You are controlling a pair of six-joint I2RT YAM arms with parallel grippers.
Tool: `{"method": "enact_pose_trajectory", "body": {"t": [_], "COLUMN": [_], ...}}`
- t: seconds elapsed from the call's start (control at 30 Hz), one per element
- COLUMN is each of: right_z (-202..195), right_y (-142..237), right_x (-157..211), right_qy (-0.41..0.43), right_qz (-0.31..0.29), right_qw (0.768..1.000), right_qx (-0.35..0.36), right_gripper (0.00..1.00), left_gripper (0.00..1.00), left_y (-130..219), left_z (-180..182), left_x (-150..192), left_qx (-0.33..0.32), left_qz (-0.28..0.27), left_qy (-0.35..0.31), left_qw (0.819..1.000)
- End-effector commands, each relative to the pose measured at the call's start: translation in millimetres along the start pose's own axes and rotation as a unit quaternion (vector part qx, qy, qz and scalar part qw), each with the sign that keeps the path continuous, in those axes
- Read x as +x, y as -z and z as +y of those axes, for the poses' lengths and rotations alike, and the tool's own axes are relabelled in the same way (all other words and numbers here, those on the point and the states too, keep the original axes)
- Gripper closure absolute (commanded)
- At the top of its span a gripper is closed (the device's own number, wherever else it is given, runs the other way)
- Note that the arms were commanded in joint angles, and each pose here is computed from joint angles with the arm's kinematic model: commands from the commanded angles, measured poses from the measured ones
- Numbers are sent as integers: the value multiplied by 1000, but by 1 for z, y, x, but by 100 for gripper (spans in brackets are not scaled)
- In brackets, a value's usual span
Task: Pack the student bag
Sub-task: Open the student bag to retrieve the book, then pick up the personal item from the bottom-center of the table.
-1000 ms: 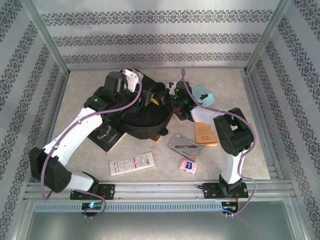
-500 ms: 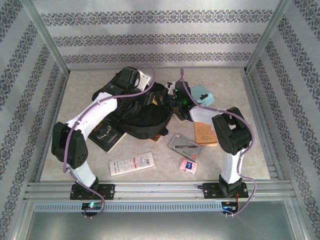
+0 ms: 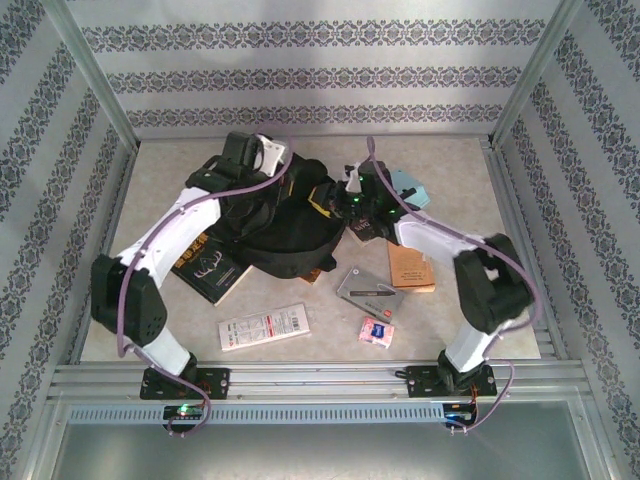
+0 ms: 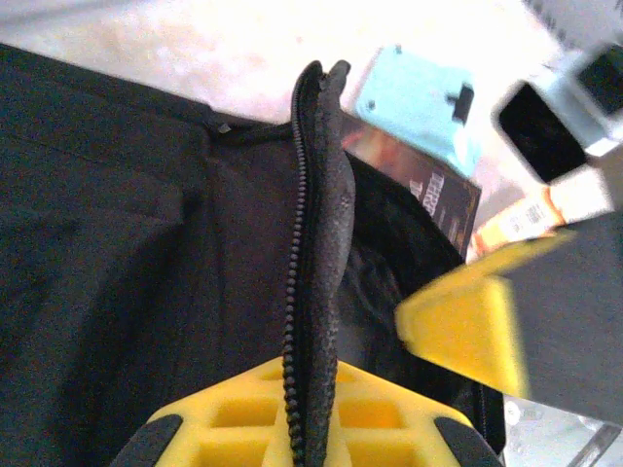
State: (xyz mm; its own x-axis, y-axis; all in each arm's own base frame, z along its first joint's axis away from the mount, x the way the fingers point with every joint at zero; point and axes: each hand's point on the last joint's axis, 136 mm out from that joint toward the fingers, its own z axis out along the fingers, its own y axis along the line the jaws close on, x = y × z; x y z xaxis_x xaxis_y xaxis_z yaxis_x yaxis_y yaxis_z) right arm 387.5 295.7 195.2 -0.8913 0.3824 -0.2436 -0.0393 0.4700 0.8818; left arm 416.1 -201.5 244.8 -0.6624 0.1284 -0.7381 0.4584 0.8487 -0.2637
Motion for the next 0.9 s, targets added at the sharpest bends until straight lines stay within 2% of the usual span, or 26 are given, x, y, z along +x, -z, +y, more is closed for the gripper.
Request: {"method": "enact_pose_trajectory", "body": {"t": [0.0,0.07,0.27,0.33,0.43,0.47,0.53,0.7,0.77,0.87], "right_z": [-29,-42,-78,-86,-100,-105,-118,-139,-147,-161], "right_y": [42,58,100,109,121,127,142,180,190,200], "right_x": [13,22,50,65,91,96,111,163,188,215], "right_qy": [101,122,174,206,211,203,157,51,-2,-30], "right_qz": [-11,-5,26,50,104,107,107,108,120,130], "right_qw": [986,977,936,919,899,893,891,885,877,863], "right_qx": [130,177,304,333,370,386,413,450,465,487], "right_gripper": [56,48,36,29,27,26,13,9,2,2], "left_gripper": [100,100,100,100,100,100,100,100,100,100], "left_y": [39,43,46,44,41,40,37,25,24,26], "left_z": [11,12,28,32,30,30,30,34,34,35], "left_x": [-39,-43,-41,-39,-36,-35,-33,-23,-25,-28], "left_qx": [-10,0,-21,-14,3,8,21,33,50,63], "left_qz": [-106,-126,-163,-166,-172,-175,-181,-175,-177,-183], "left_qy": [55,79,115,128,149,159,180,215,234,246], "left_qw": [993,989,980,978,974,972,967,960,955,950]}}
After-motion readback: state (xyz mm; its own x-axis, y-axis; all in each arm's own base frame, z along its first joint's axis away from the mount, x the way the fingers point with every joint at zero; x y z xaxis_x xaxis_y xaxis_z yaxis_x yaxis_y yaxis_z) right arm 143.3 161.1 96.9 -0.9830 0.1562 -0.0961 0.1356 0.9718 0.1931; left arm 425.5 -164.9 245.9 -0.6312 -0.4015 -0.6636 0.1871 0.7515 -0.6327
